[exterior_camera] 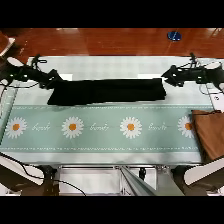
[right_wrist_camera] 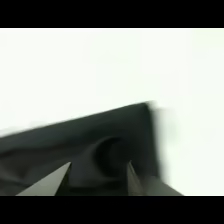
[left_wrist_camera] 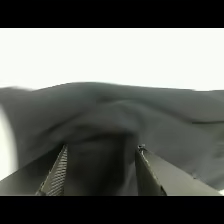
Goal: Fold the shirts.
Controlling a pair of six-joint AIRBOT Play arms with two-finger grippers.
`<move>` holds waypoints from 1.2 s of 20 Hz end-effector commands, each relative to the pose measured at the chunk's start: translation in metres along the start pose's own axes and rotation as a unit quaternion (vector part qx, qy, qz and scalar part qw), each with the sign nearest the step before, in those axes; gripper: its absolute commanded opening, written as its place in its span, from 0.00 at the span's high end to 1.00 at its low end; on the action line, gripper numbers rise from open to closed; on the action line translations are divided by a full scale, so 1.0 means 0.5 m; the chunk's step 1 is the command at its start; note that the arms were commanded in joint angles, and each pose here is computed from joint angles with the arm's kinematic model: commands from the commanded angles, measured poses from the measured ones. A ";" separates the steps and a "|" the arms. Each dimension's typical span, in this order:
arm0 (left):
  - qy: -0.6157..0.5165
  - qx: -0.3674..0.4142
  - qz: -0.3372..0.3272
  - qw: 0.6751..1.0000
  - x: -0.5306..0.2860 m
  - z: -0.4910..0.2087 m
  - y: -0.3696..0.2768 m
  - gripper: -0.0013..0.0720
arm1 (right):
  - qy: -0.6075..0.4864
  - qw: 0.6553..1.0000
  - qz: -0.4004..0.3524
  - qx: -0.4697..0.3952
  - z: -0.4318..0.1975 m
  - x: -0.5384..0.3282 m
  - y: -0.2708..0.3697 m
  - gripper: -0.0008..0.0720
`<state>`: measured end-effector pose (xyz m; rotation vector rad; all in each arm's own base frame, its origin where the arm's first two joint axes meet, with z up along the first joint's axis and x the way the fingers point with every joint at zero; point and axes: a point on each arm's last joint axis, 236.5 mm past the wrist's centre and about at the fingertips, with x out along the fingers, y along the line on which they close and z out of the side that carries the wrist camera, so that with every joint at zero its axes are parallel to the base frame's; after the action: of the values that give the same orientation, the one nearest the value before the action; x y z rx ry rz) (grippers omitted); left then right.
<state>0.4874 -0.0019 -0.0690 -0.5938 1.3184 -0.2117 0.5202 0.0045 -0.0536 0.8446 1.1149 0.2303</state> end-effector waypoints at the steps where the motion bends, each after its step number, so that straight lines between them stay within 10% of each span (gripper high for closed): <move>1: 0.021 -0.019 0.102 0.994 -0.114 -0.030 0.129 0.30 | 0.012 0.999 -0.023 0.024 0.005 -0.078 -0.080 0.43; 13: -0.158 0.040 -0.053 0.985 -0.148 -0.127 -0.136 0.30 | 0.139 0.990 0.011 0.020 -0.159 0.094 -0.012 0.43; 14: -0.152 0.051 -0.059 0.985 -0.136 -0.136 -0.160 0.30 | 0.146 0.989 0.012 0.009 -0.170 0.104 0.005 0.48; 16: -0.129 0.073 -0.068 0.987 -0.112 -0.162 -0.199 0.30 | 0.161 0.987 0.021 -0.017 -0.182 0.106 0.035 0.95; 17: -0.112 0.085 -0.074 0.987 -0.101 -0.181 -0.218 0.38 | 0.166 0.985 0.028 -0.033 -0.181 0.092 0.051 0.95; 19: -0.085 0.104 -0.084 0.987 -0.086 -0.214 -0.246 0.94 | 0.152 0.986 0.020 -0.068 -0.165 0.032 0.072 0.95; 24: -0.082 0.175 -0.099 0.976 -0.022 -0.267 -0.372 0.96 | 0.101 0.976 -0.064 -0.181 -0.199 -0.163 0.120 0.95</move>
<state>0.3948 -0.1496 0.0180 -0.4801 1.0599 -0.4788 0.4440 0.0611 -0.0091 0.5810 1.3020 0.4410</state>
